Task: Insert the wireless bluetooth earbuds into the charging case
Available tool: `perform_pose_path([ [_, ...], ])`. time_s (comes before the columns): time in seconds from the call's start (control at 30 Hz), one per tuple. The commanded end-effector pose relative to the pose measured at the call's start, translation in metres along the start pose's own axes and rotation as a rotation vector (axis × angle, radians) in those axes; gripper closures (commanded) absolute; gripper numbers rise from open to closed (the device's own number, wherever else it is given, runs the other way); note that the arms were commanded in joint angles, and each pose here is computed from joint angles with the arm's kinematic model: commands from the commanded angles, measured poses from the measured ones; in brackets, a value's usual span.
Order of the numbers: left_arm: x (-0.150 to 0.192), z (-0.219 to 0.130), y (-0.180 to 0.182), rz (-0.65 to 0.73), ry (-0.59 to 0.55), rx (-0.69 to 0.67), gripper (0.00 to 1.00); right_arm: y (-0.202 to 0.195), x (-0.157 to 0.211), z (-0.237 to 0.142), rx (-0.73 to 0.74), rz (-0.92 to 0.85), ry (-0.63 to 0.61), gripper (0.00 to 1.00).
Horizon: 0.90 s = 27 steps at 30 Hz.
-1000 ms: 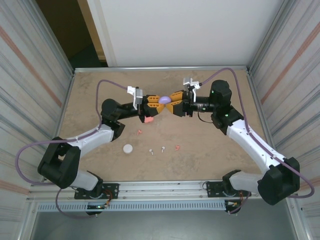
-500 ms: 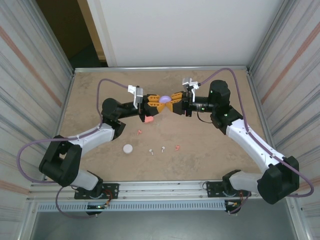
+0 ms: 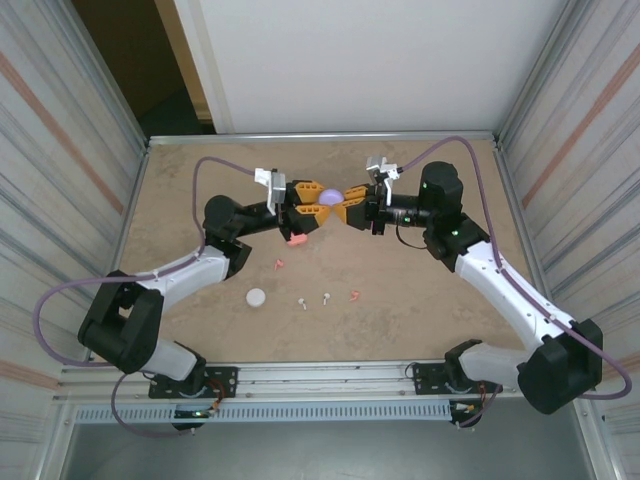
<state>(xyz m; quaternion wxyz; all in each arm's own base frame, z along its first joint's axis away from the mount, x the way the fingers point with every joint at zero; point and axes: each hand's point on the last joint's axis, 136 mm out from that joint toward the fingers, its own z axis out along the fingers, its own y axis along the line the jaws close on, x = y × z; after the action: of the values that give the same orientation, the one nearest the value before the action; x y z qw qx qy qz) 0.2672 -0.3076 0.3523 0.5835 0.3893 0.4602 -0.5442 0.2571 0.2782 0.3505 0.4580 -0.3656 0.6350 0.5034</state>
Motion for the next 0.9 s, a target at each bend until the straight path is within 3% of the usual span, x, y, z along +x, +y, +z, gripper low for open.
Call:
perform_pose_path([
  [0.0, -0.01, -0.005, 0.0, 0.062, -0.017, -0.039, 0.54, 0.008, -0.009, -0.005, 0.012, -0.023, -0.014, 0.76],
  [0.23, -0.014, -0.015, 0.002, 0.104, -0.029, -0.108, 0.47, -0.003, -0.002, -0.007, 0.065, 0.013, -0.003, 0.78],
  [0.4, -0.024, -0.029, 0.009, 0.143, -0.075, -0.228, 0.42, -0.028, 0.017, -0.006, 0.14, 0.108, 0.051, 0.78],
  [0.87, -0.028, -0.073, 0.034, 0.226, -0.088, -0.563, 0.31, -0.111, 0.127, 0.001, 0.34, 0.498, 0.263, 0.79],
])
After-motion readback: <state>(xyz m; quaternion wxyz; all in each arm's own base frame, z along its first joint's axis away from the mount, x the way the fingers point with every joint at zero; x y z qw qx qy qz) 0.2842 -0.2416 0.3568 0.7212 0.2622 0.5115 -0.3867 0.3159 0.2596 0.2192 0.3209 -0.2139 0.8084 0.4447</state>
